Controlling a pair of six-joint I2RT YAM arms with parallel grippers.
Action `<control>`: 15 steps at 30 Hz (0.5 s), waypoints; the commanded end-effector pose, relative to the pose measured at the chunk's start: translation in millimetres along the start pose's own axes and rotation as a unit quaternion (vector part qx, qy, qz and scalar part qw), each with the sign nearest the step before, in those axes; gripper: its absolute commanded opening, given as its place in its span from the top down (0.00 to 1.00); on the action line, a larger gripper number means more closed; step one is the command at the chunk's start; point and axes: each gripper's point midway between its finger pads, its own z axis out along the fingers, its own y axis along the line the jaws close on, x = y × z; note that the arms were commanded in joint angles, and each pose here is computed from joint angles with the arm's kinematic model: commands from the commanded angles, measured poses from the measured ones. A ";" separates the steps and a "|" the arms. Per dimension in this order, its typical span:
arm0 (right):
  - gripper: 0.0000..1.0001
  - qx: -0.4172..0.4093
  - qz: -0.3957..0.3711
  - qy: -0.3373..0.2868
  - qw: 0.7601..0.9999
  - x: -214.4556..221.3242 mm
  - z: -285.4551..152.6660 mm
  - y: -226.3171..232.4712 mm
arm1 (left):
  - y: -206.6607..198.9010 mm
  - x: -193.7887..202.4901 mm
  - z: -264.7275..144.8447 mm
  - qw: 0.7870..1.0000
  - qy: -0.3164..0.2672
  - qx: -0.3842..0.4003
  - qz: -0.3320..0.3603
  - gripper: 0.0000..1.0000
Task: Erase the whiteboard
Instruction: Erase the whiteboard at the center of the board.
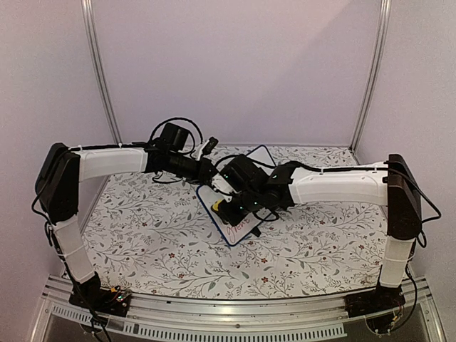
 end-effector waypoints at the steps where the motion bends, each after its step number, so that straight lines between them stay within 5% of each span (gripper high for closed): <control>1: 0.86 0.006 0.003 0.015 1.000 3.8 7.7 0.2 | -7.2 10.3 1.8 1.000 0.016 -0.011 0.023 1.00; 15: 0.87 0.013 0.000 0.059 0.998 39.6 17.4 2.7 | -5.9 11.1 2.5 1.000 0.017 -0.011 0.021 1.00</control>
